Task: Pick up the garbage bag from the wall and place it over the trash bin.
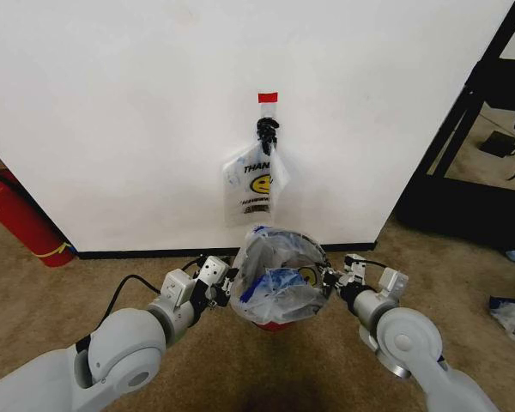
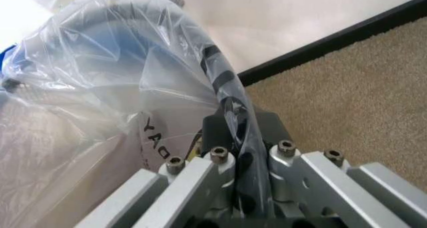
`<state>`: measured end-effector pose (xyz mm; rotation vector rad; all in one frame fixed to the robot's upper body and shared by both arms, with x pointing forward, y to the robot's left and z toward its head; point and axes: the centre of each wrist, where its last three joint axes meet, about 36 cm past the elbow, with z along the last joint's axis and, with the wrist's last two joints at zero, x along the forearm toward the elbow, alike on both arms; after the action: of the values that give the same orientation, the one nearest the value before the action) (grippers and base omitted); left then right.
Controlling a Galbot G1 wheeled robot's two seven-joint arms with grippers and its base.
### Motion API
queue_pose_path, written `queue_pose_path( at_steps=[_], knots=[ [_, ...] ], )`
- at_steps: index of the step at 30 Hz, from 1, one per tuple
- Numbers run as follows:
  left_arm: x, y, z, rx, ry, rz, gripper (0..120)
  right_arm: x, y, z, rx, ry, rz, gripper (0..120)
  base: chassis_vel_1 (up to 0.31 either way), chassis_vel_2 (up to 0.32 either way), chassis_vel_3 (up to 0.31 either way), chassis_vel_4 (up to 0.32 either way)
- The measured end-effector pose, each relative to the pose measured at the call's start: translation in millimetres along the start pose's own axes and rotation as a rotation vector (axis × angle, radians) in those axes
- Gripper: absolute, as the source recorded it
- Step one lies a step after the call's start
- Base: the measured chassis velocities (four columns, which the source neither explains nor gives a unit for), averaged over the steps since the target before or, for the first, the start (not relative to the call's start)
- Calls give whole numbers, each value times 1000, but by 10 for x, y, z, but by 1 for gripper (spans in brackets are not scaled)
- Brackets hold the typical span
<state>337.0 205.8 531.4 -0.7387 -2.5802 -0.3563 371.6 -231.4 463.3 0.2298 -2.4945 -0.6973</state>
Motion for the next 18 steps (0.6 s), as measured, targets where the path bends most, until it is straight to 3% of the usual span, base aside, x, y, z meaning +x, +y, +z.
queue_pose_path(
  at_steps=[11, 14, 18],
  knots=[
    [170, -45, -125, 3, -42, -14, 1, -3, -14, 19, 1, 1, 4, 0, 0, 0, 0, 0],
    [261, -79, -197, 2, -42, 2, 16, -12, -5, 12, 2, -2, 3, 0, 0, 0, 0, 0],
    [292, -108, -217, 1, -33, 10, 28, -13, -4, 19, 3, -2, 2, 0, 0, 0, 0, 0]
  ],
)
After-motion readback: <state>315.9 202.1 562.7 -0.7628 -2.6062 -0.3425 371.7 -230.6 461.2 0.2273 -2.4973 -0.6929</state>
